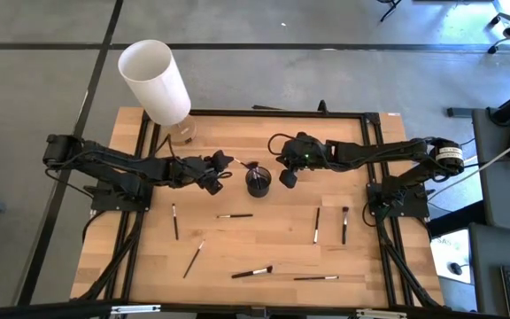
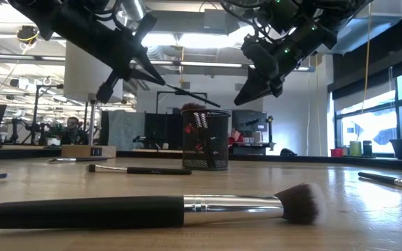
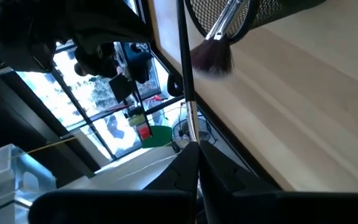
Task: Pick & Place Makeup Brushes
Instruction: Put the eyeshadow brush into the makeup brush holder
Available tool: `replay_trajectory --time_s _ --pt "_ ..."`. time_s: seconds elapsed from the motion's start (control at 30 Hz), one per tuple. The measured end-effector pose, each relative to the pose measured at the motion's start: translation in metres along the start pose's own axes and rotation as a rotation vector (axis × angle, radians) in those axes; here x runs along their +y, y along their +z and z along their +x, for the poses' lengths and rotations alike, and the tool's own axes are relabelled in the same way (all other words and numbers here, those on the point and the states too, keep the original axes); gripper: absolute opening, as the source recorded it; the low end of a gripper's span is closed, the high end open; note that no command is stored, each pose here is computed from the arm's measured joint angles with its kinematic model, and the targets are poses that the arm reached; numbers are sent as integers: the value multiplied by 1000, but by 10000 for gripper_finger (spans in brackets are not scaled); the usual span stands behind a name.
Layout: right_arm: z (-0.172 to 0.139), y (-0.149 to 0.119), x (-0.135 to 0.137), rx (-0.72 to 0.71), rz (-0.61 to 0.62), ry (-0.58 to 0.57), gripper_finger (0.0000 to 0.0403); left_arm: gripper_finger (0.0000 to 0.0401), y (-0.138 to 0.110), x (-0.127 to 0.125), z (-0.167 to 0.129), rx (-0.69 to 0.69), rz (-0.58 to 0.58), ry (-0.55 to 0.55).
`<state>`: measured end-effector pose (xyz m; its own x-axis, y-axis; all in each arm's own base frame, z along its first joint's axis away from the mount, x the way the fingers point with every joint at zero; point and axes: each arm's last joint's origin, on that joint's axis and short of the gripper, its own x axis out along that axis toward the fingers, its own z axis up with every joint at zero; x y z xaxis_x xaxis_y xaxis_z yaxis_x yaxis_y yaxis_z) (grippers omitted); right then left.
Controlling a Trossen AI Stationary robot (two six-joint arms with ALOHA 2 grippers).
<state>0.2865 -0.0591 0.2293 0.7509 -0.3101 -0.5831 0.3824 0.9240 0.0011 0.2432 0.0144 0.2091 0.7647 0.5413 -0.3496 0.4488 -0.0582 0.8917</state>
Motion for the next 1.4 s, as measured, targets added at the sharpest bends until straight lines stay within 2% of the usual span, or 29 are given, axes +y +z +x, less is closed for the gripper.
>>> replay_trajectory --time_s 0.37,0.47,0.6,0.7,0.8,0.9,1.1,1.23,1.3,1.4 --pt "0 0 0 0 0 0 9 63 0 0 0 -4 -3 5" --pt "0 0 0 0 0 0 9 74 -1 7 0 7 -41 61" --pt "0 0 -1 -5 1 -27 9 78 -5 19 0 36 -248 176" --pt "-1 1 -3 -24 8 -111 9 77 -9 25 -2 82 -501 246" --pt "-4 3 -4 -42 12 -166 9 73 -12 23 -1 114 -778 255" --pt "-10 7 -3 -76 16 -193 9 68 -17 12 4 166 -961 189" --pt "-26 17 -6 -151 20 -193 10 61 -33 -17 13 329 -1146 10" --pt "-42 29 -25 -238 37 -240 24 62 -42 -29 14 418 -1305 -53" --pt "-51 35 -37 -290 56 -262 37 66 -45 -36 13 432 -1378 -132" --pt "-58 40 -53 -331 53 -274 62 76 -46 -40 9 476 -1478 -311"
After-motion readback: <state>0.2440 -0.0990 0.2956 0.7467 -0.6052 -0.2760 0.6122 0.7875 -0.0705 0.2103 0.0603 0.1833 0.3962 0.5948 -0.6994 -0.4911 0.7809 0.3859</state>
